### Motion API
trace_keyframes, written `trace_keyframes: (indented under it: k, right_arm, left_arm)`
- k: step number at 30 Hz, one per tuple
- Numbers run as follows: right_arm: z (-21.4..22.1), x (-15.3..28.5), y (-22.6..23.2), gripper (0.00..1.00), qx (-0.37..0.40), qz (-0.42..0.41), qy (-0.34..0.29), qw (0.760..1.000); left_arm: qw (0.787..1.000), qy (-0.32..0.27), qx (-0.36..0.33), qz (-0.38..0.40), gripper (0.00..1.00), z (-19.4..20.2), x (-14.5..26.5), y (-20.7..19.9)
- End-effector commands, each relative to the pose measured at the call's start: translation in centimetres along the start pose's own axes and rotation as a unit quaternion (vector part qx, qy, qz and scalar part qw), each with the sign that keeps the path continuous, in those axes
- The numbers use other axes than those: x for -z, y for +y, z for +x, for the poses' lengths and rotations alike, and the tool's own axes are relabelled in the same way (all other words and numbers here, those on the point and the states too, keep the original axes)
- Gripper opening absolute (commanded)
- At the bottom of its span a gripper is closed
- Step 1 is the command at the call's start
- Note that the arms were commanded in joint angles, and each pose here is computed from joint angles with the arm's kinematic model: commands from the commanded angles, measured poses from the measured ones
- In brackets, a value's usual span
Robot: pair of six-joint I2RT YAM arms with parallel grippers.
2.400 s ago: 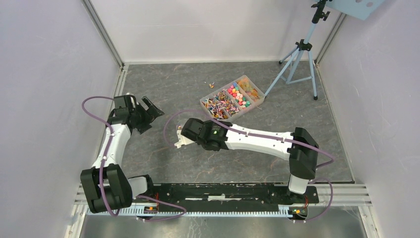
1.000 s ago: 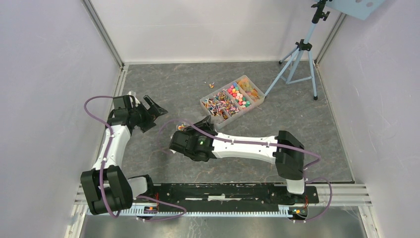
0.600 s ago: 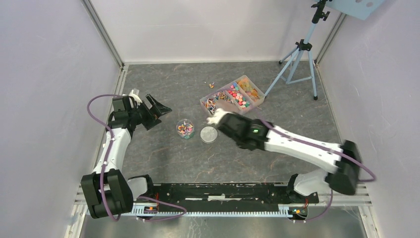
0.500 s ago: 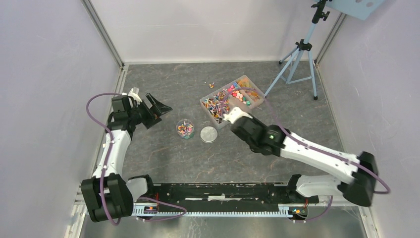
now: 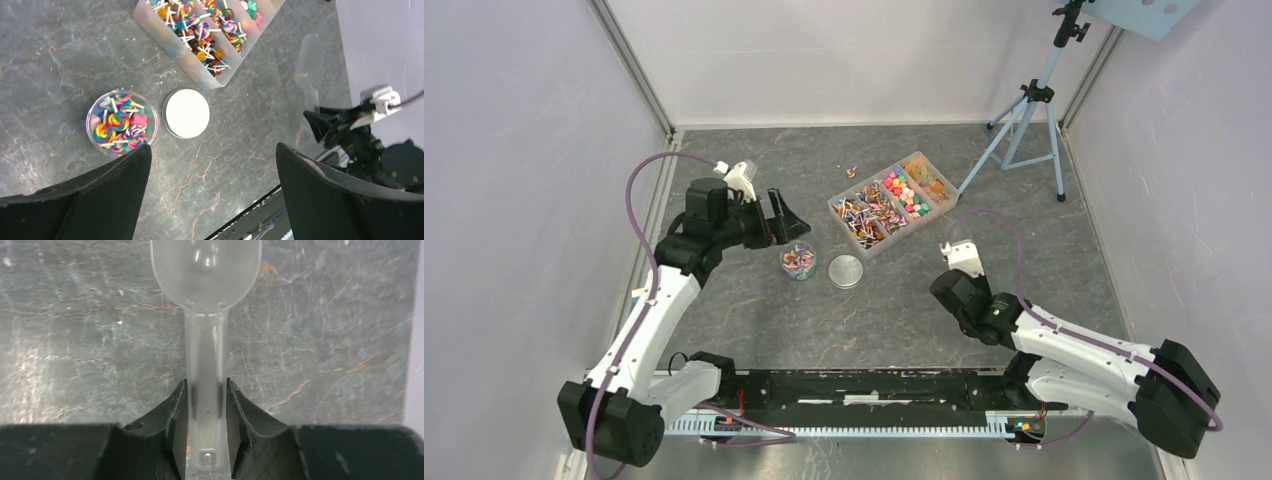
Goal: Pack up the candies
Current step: Place the spatula at the center of the board.
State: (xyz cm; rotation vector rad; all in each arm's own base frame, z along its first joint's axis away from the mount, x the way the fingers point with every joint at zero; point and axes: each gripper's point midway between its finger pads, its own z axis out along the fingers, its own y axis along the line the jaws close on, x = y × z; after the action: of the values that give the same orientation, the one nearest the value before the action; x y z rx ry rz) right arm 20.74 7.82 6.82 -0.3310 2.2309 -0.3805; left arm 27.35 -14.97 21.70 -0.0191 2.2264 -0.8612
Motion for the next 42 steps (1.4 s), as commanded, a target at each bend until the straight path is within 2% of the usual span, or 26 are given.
trace_keyframes:
  k: [1, 9, 15, 19, 21, 24, 27, 29, 32, 37, 38, 40, 42]
  right_arm:
    - [-1.4, -1.8, 1.0, 0.00, -0.125, -0.028, -0.043, 0.991]
    - [1.2, -5.0, -1.1, 0.00, -0.221, 0.012, 0.021, 0.975]
    - [2.1, -5.9, -2.2, 0.03, -0.261, 0.043, 0.055, 0.963]
    - [2.0, -6.0, -3.2, 0.19, -0.256, 0.058, 0.061, 0.963]
    - [1.5, -5.9, -3.8, 0.24, -0.251, 0.060, 0.054, 0.965]
    - [0.6, -5.4, -4.4, 0.29, -0.251, 0.061, 0.038, 0.965]
    - [0.1, -4.8, -5.1, 0.41, -0.246, 0.063, 0.029, 0.967]
    - [-0.4, -4.3, -5.6, 0.46, -0.243, 0.064, 0.021, 0.968]
    - [-1.4, -3.3, -6.2, 0.55, -0.240, 0.055, 0.005, 0.969]
    - [-4.0, -1.3, -6.5, 0.72, -0.217, 0.011, -0.044, 0.975]
    - [-4.7, -0.8, -6.4, 0.77, -0.212, -0.006, -0.060, 0.975]
    - [-6.1, 0.2, -5.6, 0.97, -0.193, -0.051, -0.093, 0.975]
    - [-6.9, 1.2, -5.5, 0.98, -0.191, -0.073, -0.120, 0.971]
  left_arm:
    - [0.996, -0.015, -0.085, -0.038, 1.00, -0.6, 0.5, -0.9]
    - [0.982, 0.037, -0.151, -0.105, 1.00, 2.8, -3.1, -1.9]
    - [0.964, 0.049, -0.202, -0.167, 1.00, 4.3, -5.6, -2.2]
    - [0.956, 0.053, -0.220, -0.186, 1.00, 4.8, -6.6, -2.4]
    - [0.956, 0.047, -0.222, -0.187, 1.00, 4.6, -6.7, -2.7]
    - [0.957, 0.032, -0.223, -0.181, 1.00, 4.0, -6.9, -3.1]
    - [0.960, 0.011, -0.216, -0.181, 1.00, 3.2, -6.8, -3.4]
    - [0.961, -0.007, -0.206, -0.182, 1.00, 2.6, -6.5, -3.4]
    - [0.969, -0.017, -0.197, -0.149, 1.00, 2.3, -6.4, -4.6]
    - [0.969, 0.026, -0.217, -0.114, 1.00, 3.7, -7.8, -5.8]
    - [0.966, 0.039, -0.225, -0.118, 0.99, 4.2, -8.2, -5.6]
    - [0.958, 0.055, -0.242, -0.145, 0.98, 5.2, -9.0, -4.6]
    - [0.951, 0.068, -0.258, -0.157, 0.98, 6.4, -9.8, -4.2]
